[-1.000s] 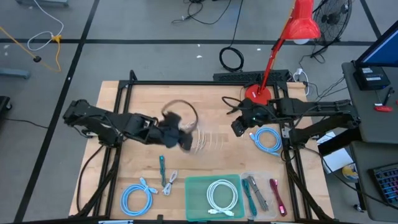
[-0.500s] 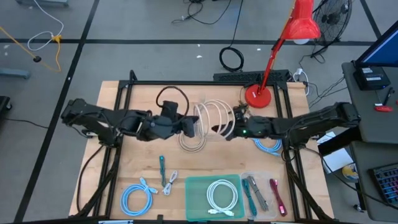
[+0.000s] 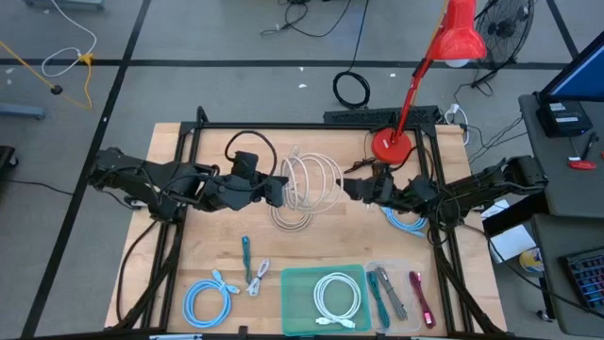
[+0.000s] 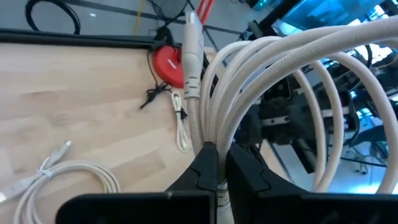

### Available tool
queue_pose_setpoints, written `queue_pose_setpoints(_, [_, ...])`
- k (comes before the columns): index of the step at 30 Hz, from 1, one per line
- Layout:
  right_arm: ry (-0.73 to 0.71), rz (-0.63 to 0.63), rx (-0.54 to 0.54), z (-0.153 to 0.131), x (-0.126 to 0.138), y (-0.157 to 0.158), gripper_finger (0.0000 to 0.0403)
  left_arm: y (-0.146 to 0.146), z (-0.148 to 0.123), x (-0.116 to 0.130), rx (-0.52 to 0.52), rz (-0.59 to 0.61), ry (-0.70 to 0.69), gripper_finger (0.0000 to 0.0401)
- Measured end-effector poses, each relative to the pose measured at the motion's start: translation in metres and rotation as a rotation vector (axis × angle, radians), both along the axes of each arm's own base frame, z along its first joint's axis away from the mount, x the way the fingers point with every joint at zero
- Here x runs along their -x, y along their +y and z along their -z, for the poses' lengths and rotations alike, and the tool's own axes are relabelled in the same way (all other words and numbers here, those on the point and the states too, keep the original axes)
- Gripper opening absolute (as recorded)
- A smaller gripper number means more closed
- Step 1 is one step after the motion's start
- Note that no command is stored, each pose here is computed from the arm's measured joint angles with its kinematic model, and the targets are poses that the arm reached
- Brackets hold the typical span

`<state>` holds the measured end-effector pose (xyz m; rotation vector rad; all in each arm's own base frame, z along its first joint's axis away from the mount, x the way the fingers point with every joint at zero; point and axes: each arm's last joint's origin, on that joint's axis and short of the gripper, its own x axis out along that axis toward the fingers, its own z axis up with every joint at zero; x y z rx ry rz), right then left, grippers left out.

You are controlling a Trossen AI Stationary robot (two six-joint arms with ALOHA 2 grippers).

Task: Pick & Place USB Port
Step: Put the left brown hdmi cable into the green bin

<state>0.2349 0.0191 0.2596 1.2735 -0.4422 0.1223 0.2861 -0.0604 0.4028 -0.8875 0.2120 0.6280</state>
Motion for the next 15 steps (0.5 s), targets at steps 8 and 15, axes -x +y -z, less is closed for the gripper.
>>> queue_pose_setpoints(8, [-0.024, -0.03, 0.009, -0.022, -0.01, 0.003, 0.0278, 0.008, 0.002, -0.003, -0.01, -0.002, 0.027, 0.001])
queue_pose_setpoints(15, [-0.058, -0.019, 0.048, -0.04, -0.015, 0.006, 0.0299, 0.016, 0.011, -0.008, 0.028, 0.027, 0.092, 0.001])
